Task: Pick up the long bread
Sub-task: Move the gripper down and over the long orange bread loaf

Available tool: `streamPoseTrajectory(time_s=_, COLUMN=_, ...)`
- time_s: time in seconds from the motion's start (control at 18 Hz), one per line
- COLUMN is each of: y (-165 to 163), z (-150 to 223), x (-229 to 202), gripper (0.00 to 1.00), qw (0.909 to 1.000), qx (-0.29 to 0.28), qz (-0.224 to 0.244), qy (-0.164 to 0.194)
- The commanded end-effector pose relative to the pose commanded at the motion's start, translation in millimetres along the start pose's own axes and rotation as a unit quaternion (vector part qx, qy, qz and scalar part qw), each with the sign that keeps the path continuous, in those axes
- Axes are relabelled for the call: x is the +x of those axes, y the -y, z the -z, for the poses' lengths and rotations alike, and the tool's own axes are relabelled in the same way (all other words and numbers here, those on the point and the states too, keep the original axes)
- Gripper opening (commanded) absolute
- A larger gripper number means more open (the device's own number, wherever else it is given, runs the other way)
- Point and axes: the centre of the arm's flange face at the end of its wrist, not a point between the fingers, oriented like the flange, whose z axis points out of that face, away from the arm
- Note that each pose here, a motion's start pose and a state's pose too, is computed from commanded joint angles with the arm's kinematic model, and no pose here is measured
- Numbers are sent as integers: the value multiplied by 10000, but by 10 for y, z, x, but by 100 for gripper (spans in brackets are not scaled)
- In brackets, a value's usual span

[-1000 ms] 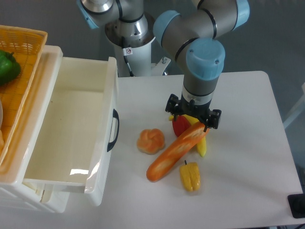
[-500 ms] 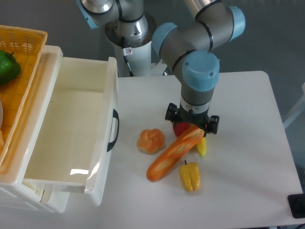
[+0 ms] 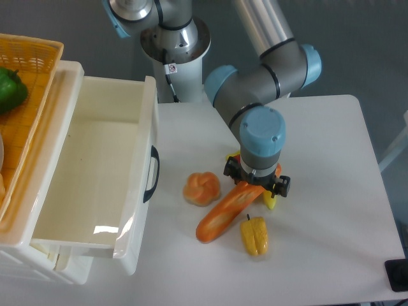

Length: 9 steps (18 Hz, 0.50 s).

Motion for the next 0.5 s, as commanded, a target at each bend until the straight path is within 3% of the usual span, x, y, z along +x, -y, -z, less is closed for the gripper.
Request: streamPoseTrajectory(time_s=0.5, y=201, z=-235, x=-44, gripper=100, qw=9996, qx=87, qz=-188, qy=-193)
